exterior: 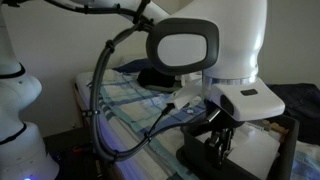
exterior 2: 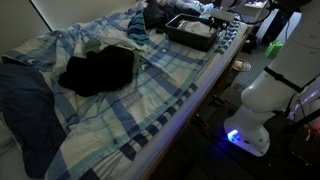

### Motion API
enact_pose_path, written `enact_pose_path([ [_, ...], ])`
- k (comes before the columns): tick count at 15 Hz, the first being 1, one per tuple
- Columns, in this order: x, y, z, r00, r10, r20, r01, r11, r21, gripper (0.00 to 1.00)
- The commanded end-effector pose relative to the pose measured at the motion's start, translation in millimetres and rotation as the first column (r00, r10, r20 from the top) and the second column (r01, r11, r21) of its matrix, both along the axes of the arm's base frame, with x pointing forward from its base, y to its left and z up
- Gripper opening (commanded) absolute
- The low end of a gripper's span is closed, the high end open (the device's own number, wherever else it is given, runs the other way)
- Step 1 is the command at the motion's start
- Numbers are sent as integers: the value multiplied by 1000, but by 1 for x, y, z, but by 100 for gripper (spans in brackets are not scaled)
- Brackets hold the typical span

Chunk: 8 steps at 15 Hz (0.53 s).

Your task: Move the black box to the right

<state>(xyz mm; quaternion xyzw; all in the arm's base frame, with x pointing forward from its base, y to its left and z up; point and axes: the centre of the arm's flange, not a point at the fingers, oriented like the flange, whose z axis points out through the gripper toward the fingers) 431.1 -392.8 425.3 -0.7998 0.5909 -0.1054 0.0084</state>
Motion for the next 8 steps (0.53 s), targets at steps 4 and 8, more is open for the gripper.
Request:
enact_pose_path([
  [4, -18, 4, 44, 998, -22, 55, 23, 1000, -8, 100],
  [8, -20, 22, 57, 998, -36, 57, 35, 999, 2, 100],
])
